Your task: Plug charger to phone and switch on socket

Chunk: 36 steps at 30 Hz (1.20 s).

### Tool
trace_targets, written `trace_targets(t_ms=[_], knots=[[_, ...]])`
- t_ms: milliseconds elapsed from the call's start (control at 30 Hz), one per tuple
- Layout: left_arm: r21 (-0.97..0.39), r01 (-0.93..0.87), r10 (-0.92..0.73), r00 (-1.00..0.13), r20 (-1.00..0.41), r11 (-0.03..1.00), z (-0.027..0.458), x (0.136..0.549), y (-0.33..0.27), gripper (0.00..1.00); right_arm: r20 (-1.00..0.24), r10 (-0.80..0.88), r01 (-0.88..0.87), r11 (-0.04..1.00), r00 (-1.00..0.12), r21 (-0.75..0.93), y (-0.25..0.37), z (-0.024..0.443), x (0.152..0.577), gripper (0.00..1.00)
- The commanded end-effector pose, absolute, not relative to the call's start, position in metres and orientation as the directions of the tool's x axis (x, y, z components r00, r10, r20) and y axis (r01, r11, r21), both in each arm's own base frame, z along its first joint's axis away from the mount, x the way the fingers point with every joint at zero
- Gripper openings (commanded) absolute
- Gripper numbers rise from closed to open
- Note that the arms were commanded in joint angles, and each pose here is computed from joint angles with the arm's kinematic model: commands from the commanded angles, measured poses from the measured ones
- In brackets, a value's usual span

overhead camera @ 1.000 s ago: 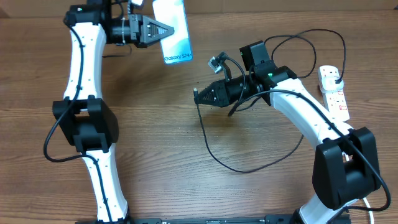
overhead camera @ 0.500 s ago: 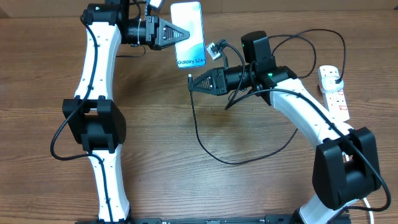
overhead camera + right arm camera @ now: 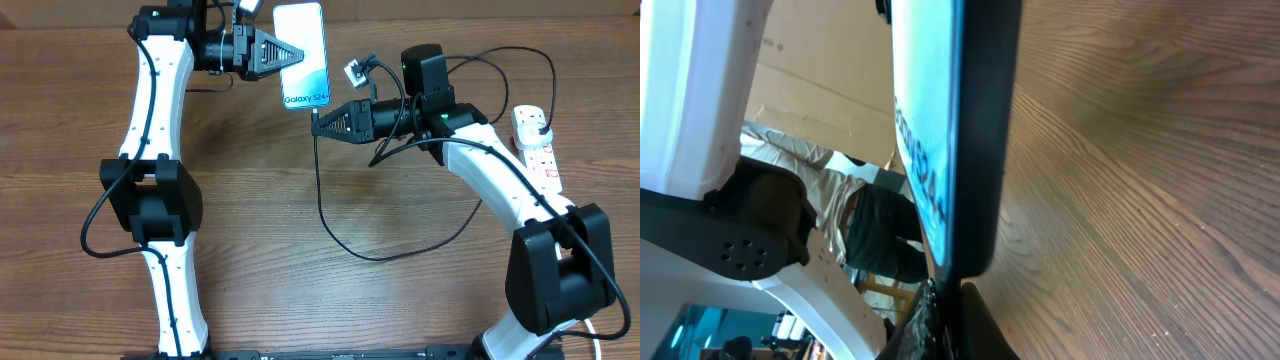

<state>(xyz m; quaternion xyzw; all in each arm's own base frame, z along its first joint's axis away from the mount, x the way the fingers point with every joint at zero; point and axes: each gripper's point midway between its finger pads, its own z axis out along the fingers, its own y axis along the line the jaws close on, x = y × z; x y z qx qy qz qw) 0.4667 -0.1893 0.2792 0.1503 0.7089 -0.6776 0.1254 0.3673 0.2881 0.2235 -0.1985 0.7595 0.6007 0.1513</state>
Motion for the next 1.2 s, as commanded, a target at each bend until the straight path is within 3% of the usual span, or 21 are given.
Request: trace_targets(t_ms=[0,100,1167], knots=[[-0.904,0.427,0.037,-0.903,-0.428,-0.031,0.3125,0.4551,-0.1918,0.04,-0.473,-0.131,-0.489,0.159,-0.871,0.857,0.2926,0.2362,0.3607,0.04],[-0.9,0.435,0.045,-0.899,-0.436,-0.035,0.3127,0.454,-0.1958,0.04,-0.479,-0.146,-0.497,0.124,-0.865,0.859,0.2937,0.2407,0.356,0.04],[-0.907,0.42,0.053,-0.905,-0.421,-0.037,0.3132,0.4534,-0.1993,0.04,-0.435,-0.128,-0.452,0.167,-0.891,0.876,0.292,0.2346,0.3599,0.04]])
